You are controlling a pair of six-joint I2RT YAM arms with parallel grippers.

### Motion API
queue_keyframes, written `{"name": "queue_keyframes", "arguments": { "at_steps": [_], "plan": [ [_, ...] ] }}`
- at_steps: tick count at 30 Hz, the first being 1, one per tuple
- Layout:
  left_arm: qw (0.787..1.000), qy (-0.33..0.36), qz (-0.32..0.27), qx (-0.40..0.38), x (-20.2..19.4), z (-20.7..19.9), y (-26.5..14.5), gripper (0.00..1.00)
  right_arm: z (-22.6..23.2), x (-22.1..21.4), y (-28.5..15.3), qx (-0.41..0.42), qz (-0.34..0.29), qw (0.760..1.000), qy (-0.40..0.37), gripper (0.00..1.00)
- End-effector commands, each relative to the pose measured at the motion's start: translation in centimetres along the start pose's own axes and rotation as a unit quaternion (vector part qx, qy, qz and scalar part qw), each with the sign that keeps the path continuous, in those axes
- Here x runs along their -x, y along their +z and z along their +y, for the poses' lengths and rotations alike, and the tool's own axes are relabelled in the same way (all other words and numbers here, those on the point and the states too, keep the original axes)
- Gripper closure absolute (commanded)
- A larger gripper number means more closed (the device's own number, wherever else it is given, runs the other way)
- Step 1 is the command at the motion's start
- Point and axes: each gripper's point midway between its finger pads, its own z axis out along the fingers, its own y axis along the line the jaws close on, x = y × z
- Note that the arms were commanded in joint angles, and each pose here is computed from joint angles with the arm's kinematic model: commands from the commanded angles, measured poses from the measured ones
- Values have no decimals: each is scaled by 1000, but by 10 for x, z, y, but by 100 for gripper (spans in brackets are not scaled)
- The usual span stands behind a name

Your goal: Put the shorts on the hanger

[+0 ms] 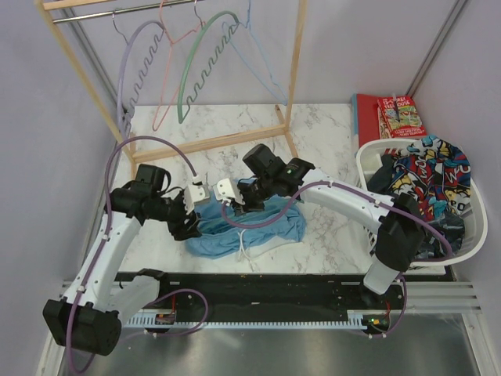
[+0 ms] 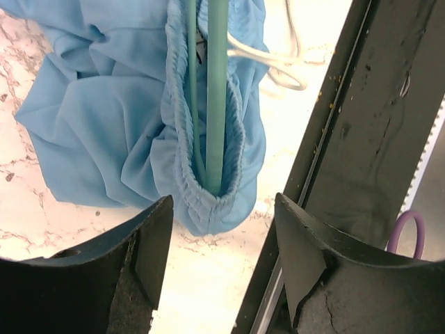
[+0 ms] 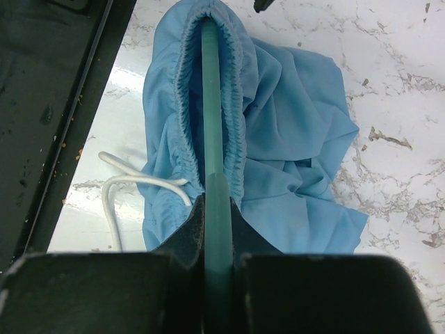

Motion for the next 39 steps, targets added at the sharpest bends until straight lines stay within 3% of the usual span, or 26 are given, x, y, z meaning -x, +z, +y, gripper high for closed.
{"name": "queue_keyframes", "arguments": {
  "at_steps": [1,9,17,21,28,30,31,32,34,36,39],
  "plan": [
    [999,39,30,-19,-24,-9,-1,33,-5,21,-4,-9,-38,999,-20,100],
    [995,80,45,46,-46,20,15,36,-7,25,-7,-11,-42,999,-29,100],
    [998,63,-2,19,-34,21,35,39,-11,35,-6,-7,-58,998,-23,100],
    [997,70,-20,19,-26,22,40,47,-12,40,-6,-8,-63,998,-22,100],
    [997,71,-33,4,-23,14,47,47,-13,49,-8,-5,-77,997,-21,100],
    [997,68,-35,-1,-22,12,48,58,-13,50,-8,-4,-79,997,-21,100],
    [997,67,-36,-1,-22,11,48,67,-13,51,-8,-4,-80,997,-21,100],
    [997,66,-36,-3,-22,10,48,82,-13,52,-8,-5,-81,997,-21,100],
    [997,63,-40,0,-21,9,46,98,-14,53,-10,-10,-78,997,-5,100],
    [996,72,-44,0,-20,5,44,98,-19,55,-17,-22,-75,997,14,90],
    [992,108,-55,14,-21,-2,39,98,-17,57,-44,-26,-85,993,77,53]
  ]
}}
